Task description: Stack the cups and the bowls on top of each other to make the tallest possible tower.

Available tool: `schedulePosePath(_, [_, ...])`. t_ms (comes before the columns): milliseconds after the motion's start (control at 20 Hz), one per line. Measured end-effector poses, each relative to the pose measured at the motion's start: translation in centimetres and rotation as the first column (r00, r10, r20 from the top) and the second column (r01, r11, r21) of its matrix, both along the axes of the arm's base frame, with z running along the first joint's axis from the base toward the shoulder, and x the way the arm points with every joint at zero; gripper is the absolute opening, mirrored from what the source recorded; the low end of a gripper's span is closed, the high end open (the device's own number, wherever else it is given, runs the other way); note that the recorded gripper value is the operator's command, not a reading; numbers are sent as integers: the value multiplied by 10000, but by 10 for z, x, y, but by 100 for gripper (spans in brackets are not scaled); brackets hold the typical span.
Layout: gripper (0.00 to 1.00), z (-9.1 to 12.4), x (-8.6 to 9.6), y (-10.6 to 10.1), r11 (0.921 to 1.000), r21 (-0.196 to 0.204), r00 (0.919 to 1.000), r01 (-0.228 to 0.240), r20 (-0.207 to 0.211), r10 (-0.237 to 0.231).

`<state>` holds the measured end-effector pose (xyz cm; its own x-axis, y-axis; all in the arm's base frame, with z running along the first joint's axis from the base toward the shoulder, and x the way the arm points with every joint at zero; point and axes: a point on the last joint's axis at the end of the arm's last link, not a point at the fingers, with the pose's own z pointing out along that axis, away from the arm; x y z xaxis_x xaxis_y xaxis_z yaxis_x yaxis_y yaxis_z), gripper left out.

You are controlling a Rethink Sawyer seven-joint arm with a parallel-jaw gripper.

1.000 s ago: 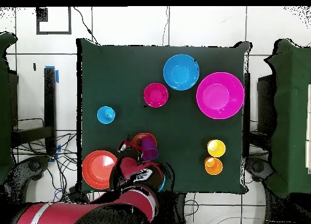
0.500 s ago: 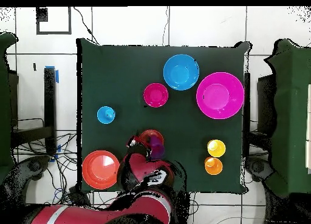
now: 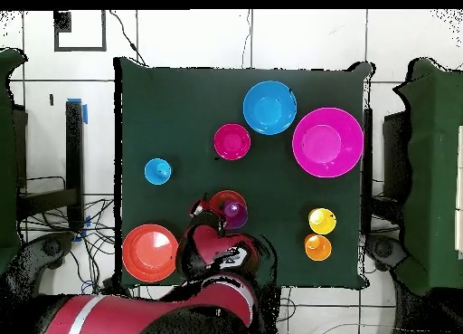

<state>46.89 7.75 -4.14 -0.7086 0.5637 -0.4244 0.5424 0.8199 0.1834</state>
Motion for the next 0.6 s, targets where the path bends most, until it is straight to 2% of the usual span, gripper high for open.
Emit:
schedulePosePath(300, [100,-4,5,10,9993,127,9981,-339,511,332])
schedulePosePath(450, [100,-4,5,9,9994,186,9982,-280,529,269])
schedulePosePath(600, [100,-2,6,7,9988,497,9987,-17,502,-8])
